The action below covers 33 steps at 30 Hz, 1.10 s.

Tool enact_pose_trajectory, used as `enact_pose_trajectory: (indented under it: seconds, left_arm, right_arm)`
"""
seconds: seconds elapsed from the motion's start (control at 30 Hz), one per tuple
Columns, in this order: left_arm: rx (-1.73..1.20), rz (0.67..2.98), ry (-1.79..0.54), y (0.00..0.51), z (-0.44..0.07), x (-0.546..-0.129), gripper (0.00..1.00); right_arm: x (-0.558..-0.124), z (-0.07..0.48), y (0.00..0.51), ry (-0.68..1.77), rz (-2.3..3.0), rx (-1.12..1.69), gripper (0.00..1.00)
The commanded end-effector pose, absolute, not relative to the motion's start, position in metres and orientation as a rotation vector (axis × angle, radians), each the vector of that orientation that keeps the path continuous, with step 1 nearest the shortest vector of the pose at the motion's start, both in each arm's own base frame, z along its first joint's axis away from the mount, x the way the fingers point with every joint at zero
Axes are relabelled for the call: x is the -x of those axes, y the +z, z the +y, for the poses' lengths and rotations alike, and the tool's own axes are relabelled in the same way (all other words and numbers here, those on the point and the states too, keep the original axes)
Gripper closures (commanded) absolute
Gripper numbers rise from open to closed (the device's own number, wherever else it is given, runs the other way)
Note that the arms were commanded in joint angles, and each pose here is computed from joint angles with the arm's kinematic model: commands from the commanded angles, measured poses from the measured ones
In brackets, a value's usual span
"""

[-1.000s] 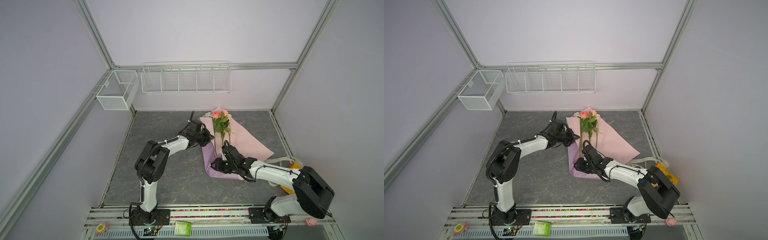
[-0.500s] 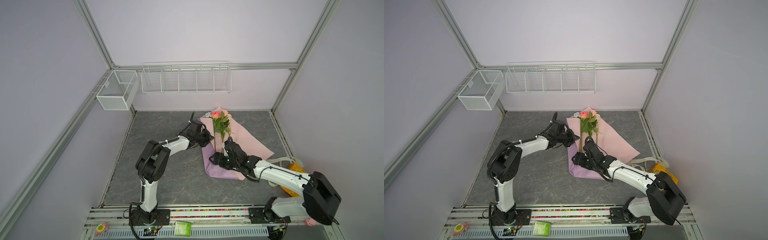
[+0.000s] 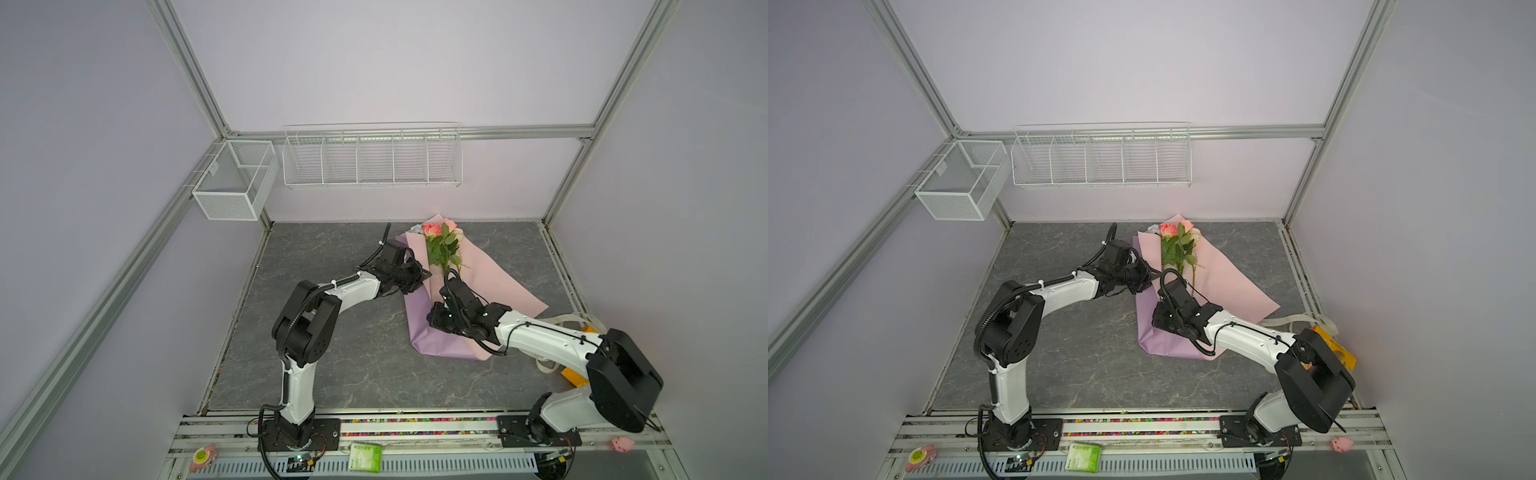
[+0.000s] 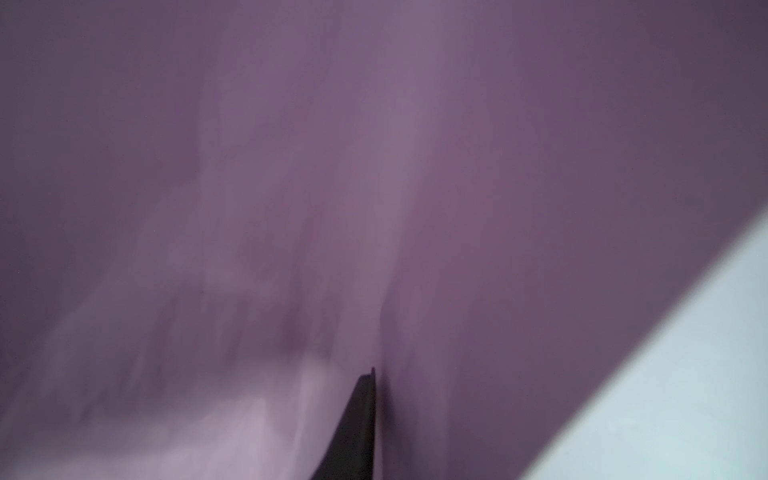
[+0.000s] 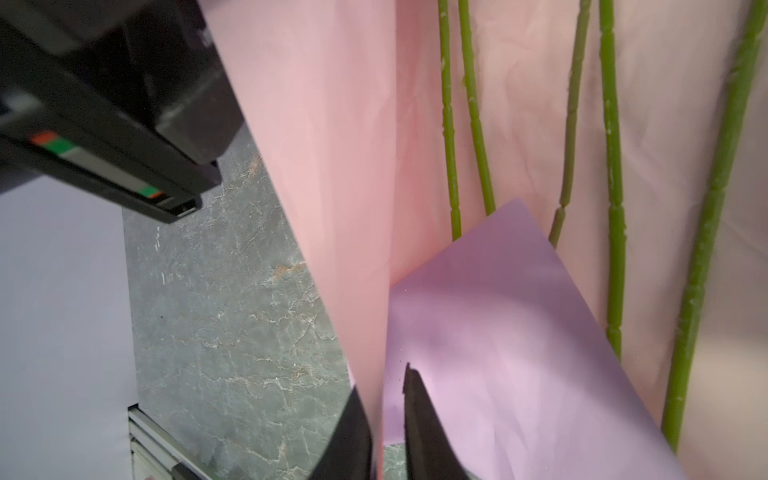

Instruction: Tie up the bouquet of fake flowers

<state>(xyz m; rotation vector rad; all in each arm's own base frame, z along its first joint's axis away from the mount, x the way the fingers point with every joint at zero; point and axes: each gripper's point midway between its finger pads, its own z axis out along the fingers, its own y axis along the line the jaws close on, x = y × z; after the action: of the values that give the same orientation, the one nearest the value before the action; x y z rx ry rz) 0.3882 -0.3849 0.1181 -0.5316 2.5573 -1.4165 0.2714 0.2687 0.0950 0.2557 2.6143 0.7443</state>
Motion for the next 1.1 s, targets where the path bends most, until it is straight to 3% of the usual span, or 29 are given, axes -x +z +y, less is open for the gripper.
enact_pose_trajectory:
  seconds: [0.0,0.23,0.3,0.4,0.53,0.7,1.07]
  left_arm:
    - [0.446,2.541,-1.431,0.138,-0.389,-0.386,0.69]
    - [0.260,2.502,-1.443,0.169,-0.385,-0.374,0.48]
    - [0.180,2.480,-1.439,0.177,-0.382,-0.369,0.31]
    - [0.048,2.431,-1.476,0.195,-0.378,-0.357,0.26]
    - [-0.011,2.395,-1.471,0.200,-0.359,-0.348,0.27]
    - [0.044,2.471,-1.417,0.161,-0.331,-0.340,0.40]
    - [0.053,2.530,-1.470,0.117,-0.335,-0.339,0.49]
  right_arm:
    - [-0.271,0.259,0.095,0.727,2.603,-0.287,0.88]
    - [-0.267,0.249,0.094,0.774,2.591,-0.309,0.94]
    - [-0.266,0.246,0.092,0.779,2.593,-0.318,0.94]
    - [-0.264,0.243,0.091,0.785,2.593,-0.330,0.94]
    - [-0.261,0.241,0.088,0.798,2.597,-0.331,0.94]
    - [-0.259,0.235,0.084,0.776,2.598,-0.346,0.94]
    - [-0.255,0.221,0.070,0.692,2.661,-0.334,0.94]
